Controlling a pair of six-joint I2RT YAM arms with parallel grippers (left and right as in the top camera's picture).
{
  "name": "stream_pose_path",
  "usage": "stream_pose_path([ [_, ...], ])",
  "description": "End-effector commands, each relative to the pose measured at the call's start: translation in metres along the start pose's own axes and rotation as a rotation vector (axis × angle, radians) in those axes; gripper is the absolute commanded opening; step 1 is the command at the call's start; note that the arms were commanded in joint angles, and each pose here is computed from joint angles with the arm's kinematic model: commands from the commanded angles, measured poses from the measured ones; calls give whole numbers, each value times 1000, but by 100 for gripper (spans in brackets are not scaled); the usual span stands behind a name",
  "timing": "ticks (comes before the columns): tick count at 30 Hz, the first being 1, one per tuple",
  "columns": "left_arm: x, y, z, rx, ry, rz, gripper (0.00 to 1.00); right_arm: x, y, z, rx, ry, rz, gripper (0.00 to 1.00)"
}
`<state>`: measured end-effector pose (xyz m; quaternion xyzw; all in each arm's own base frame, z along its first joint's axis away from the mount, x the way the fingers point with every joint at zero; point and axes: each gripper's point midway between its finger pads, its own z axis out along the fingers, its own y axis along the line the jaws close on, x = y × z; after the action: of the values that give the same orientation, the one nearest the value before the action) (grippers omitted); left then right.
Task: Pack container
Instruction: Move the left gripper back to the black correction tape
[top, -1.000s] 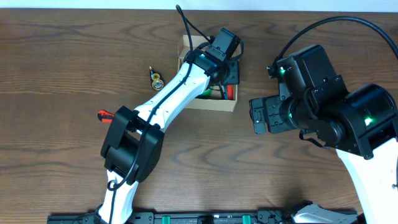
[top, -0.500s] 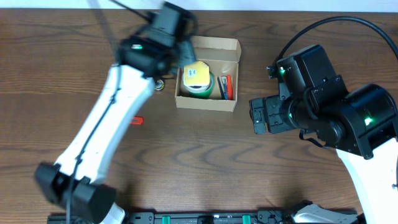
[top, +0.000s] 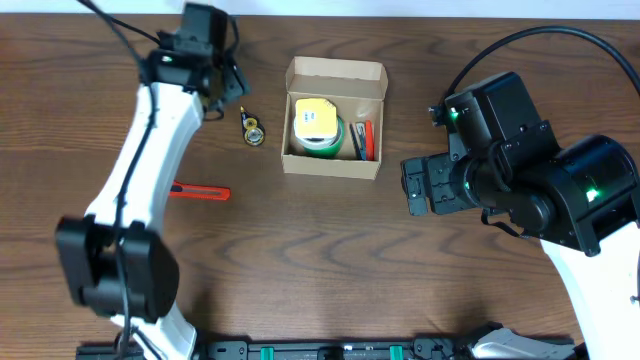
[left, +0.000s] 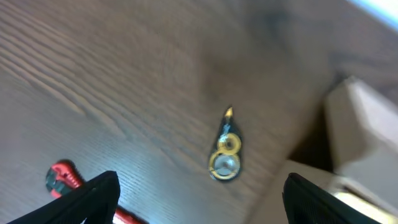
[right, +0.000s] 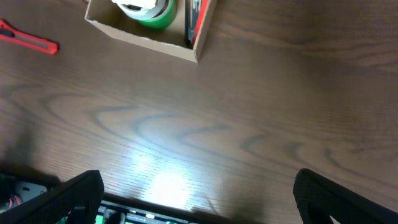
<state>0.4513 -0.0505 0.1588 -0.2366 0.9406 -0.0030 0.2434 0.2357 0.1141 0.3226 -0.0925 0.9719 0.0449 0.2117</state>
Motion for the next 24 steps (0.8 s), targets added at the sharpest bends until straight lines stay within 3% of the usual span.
stream_pose_path([
  [1,26,-4,33,9,92,74,82,-1,-3,0,7,-3,-8,99],
  [13,59,-17,104,37,202,145,77,-1,-3,0,7,-3,-8,99],
  [24,75,-26,129,71,244,179,76,-1,-3,0,7,-3,-8,99],
])
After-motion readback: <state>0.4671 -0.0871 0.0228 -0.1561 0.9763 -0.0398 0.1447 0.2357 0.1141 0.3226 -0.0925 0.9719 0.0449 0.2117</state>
